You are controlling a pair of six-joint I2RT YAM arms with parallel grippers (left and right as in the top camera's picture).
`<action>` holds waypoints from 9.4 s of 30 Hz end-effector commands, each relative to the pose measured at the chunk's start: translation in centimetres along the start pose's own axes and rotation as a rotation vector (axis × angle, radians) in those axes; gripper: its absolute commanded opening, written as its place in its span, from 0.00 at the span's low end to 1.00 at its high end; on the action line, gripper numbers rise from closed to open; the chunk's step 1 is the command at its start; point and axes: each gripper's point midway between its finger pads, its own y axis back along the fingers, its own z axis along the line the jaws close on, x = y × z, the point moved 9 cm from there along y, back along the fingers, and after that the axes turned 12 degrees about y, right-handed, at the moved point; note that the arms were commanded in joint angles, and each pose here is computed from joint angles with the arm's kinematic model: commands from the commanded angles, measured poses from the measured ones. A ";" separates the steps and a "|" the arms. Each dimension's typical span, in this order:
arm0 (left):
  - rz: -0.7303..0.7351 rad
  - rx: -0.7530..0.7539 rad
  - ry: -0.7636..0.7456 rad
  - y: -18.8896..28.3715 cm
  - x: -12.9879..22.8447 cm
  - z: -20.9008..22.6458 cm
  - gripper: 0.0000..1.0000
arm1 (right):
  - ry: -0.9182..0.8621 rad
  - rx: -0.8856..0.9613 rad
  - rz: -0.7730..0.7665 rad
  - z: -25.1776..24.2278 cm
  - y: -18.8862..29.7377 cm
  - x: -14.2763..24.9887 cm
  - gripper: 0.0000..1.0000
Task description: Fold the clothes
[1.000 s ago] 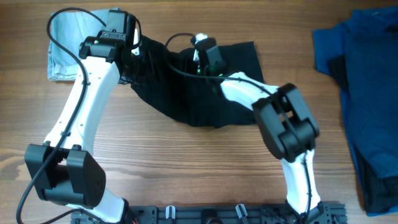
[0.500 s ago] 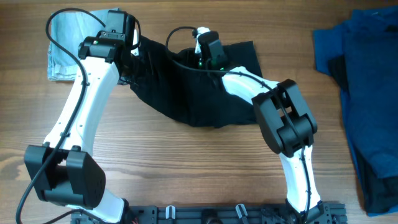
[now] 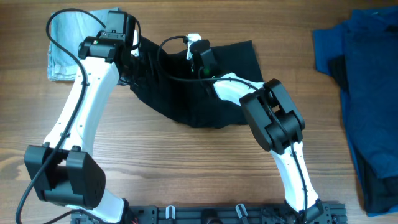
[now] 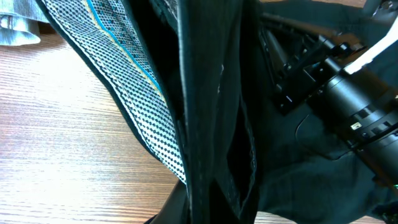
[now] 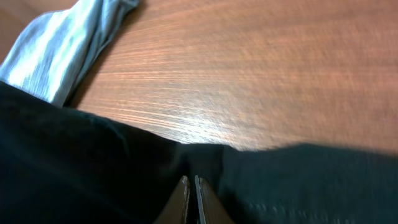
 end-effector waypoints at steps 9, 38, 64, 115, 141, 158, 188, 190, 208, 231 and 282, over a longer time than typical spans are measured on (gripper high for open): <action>-0.137 0.031 -0.080 3.4 -1.4 -0.9 0.04 | -0.038 0.031 0.389 1.7 15.3 -6.3 0.04; -0.188 -0.054 -0.200 3.5 -1.9 -0.3 0.04 | -0.359 -0.165 0.545 5.2 12.6 2.6 0.04; -0.201 0.003 -0.424 4.7 0.1 -4.7 0.04 | -0.473 -0.298 0.358 2.6 3.7 4.6 0.04; -0.053 0.278 -0.672 0.0 8.8 -16.2 0.08 | -0.514 0.386 0.792 -15.2 21.8 9.6 0.04; -0.198 0.386 -0.520 0.7 5.2 -17.9 0.82 | -0.353 0.357 0.495 -13.4 30.3 -3.1 0.35; -0.055 0.315 -0.321 -13.1 2.2 -16.5 0.27 | -0.208 0.077 0.599 -8.7 24.4 4.7 0.04; 0.155 0.403 -0.331 -4.9 6.7 -16.8 0.04 | -0.003 0.254 0.269 -12.9 19.7 -0.9 0.04; 0.196 0.383 -0.350 -5.2 8.1 -16.9 0.04 | -0.023 0.259 0.245 -13.9 18.0 -0.1 0.04; 0.360 0.190 -0.243 -10.4 13.2 -14.0 0.04 | -0.250 0.333 0.196 -17.1 13.8 3.6 0.04; 0.753 0.661 0.057 -12.3 16.3 -15.8 0.04 | -0.331 0.332 0.217 -16.9 13.9 4.1 0.04; 0.176 0.148 0.142 -14.0 17.1 -8.7 0.05 | -0.316 0.533 -0.173 -17.9 37.0 -8.7 1.00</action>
